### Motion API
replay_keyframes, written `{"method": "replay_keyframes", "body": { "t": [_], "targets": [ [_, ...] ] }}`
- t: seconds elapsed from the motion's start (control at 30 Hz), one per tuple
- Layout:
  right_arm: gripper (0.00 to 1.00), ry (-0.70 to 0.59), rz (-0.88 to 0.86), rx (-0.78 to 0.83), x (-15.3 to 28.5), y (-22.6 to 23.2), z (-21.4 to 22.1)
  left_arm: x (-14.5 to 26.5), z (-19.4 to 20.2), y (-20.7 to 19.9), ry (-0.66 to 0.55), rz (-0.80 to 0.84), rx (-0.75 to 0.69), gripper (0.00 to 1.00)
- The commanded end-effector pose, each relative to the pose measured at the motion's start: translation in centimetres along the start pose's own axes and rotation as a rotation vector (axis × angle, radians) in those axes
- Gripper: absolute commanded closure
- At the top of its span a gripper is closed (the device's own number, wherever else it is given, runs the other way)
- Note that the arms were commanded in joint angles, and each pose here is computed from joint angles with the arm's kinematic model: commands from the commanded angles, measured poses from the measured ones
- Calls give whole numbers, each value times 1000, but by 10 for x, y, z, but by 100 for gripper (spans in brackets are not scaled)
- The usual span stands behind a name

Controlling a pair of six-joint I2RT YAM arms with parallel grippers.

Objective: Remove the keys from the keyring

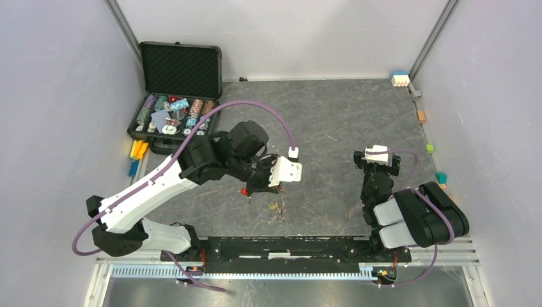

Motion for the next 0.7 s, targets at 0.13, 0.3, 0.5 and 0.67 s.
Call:
{"method": "replay_keyframes", "body": {
  "t": [0.13,0.3,0.5,0.67],
  "targets": [
    [2,-14,4,-6,38,-20,18,3,-11,-1,-35,12,-35,98],
    [2,-13,5,-5,38,-20,19,3,-12,-2,-34,11,-32,98],
    [2,-13,5,-6,38,-20,19,4,-13,-3,-37,4,-29,98],
    [2,-13,5,-5,38,-20,19,2,-12,-2,-42,3,-31,98]
  ]
}}
Point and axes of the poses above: each gripper's point midway between its finger pads, its own x axis back along the fingers, its own y axis along the line the jaws close on, z = x × y, the point moved 8 cm from there along x, back along the fingers, and after that the axes turned 5 degrees about x, right-handed, at the moved point
